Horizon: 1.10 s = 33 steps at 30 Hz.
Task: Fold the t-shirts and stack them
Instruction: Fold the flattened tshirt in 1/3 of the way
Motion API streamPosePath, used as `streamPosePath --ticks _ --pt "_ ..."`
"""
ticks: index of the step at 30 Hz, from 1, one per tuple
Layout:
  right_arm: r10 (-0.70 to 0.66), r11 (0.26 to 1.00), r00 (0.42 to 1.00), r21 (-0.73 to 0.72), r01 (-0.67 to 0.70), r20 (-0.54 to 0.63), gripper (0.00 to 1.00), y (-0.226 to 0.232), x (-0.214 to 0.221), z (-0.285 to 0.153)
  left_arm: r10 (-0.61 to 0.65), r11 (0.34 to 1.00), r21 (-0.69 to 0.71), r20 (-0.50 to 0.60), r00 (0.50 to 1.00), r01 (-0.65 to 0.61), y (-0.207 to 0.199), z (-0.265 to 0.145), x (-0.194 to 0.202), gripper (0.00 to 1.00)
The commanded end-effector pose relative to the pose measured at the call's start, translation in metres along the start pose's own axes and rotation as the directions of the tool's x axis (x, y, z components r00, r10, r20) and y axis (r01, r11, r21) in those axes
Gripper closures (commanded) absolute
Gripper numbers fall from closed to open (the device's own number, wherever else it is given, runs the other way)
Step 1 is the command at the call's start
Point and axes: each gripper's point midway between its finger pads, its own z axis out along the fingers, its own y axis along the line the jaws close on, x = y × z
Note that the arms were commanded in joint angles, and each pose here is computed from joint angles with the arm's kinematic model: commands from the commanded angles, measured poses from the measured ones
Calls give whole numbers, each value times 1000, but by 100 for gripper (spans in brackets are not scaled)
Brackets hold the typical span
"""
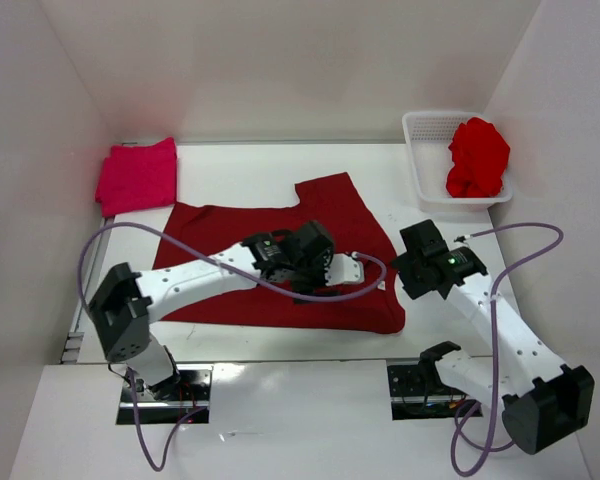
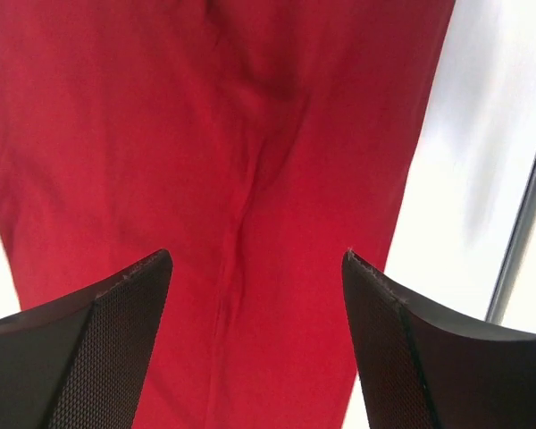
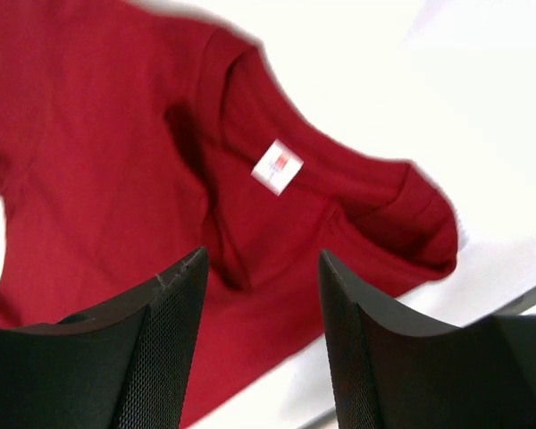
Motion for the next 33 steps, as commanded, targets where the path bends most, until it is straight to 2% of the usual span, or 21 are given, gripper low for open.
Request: streamPosePath --ticks 1,3,7,12,16,18,23,26,29,31,33 --pt "30 999 997 28 -32 75 42 1 -18 15 23 999 -27 105 994 -20 13 33 -35 16" --pt "39 999 994 26 -42 103 42 1 -30 13 30 999 -26 119 992 -27 15 44 -39 16" --pt "79 997 986 1 -80 150 42 -6 -56 8 45 995 83 147 988 -58 0 70 -48 15" --pt "81 997 985 -31 -78 152 41 -6 -61 5 17 986 161 146 989 -40 -16 92 -42 14" --pt "49 999 988 -29 -46 145 41 -5 -59 6 0 989 145 125 992 -18 -14 101 -38 14" --pt "45 998 987 -46 -39 151 41 -2 -62 2 -1 991 136 101 995 -13 -14 107 -29 17" --pt "43 997 988 -71 -32 151 41 0 -61 -1 -26 987 162 77 997 13 -21 119 -20 38" --pt "33 997 989 -73 -23 143 41 0 -60 -1 -34 989 143 53 998 26 -19 127 -14 44" --pt "36 996 989 -82 -24 146 41 2 -60 -1 -37 986 165 32 999 31 -24 125 -9 43" --pt "36 996 989 -82 -24 146 41 2 -60 -1 -37 986 166 29 999 32 -26 127 -6 37" --pt "35 996 990 -85 -24 137 41 3 -59 -1 -46 993 106 6 999 45 -17 130 1 37"
